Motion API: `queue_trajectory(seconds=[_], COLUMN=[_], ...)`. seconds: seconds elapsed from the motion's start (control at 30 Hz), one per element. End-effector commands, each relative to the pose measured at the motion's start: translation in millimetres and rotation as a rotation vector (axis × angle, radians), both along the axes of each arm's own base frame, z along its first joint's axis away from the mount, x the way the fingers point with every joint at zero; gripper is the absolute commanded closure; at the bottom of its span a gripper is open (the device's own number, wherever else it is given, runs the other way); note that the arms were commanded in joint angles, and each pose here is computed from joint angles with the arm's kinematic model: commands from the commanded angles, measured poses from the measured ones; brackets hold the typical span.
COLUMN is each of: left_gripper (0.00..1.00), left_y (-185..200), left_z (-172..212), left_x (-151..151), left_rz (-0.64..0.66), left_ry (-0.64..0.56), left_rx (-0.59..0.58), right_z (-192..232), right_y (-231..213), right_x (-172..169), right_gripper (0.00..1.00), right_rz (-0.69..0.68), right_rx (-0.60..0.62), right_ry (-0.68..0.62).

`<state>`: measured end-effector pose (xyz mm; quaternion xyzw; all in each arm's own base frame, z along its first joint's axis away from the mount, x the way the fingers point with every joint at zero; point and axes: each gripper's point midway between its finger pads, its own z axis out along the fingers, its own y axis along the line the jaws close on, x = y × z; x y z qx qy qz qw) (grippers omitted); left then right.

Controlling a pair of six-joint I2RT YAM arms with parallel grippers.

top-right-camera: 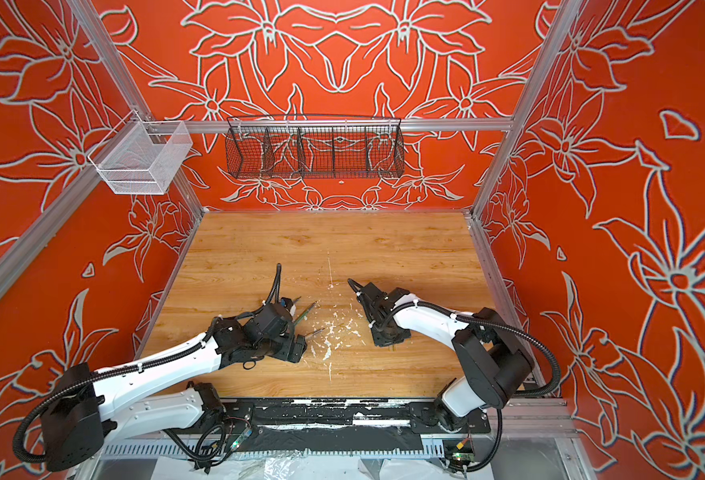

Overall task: Insert the pens into the pen caps
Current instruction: 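Close the right gripper on the beige cap while the left moves over the pen, then lower the left gripper onto the beige pen and close on it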

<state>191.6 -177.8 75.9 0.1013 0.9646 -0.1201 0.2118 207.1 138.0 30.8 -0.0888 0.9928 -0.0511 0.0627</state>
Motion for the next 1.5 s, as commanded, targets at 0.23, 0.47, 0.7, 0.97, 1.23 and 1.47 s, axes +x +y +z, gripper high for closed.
queue_trajectory(seconds=[0.23,0.47,0.7,0.97,1.23,1.47], left_gripper=[0.03,0.03,0.03,0.03,0.02,0.18], left_y=[1.1,1.6,2.2,-0.5,-7.4,-21.5], left_z=[-1.1,0.7,-0.8,-3.9,-14.1,-26.2], left_x=[-1.1,-0.9,-1.7,-1.8,-1.6,7.7], left_rz=[0.009,0.012,0.002,-0.007,-0.074,-0.152], left_ry=[0.001,-0.006,0.003,0.02,0.073,0.143], left_rx=[0.005,-0.002,0.015,0.025,0.082,0.168], right_z=[-3.8,-5.4,-8.2,8.7,44.5,71.2], right_y=[-6.0,-2.6,-7.8,-6.2,11.0,30.9], right_x=[4.1,6.4,5.0,10.1,23.3,29.0], right_gripper=[0.79,0.8,0.83,0.89,0.93,0.94], right_rz=[-0.019,-0.018,-0.014,-0.008,-0.001,-0.009], right_rx=[-0.084,-0.072,-0.106,-0.092,0.038,0.208], right_ry=[0.003,-0.002,0.01,-0.025,-0.136,-0.225])
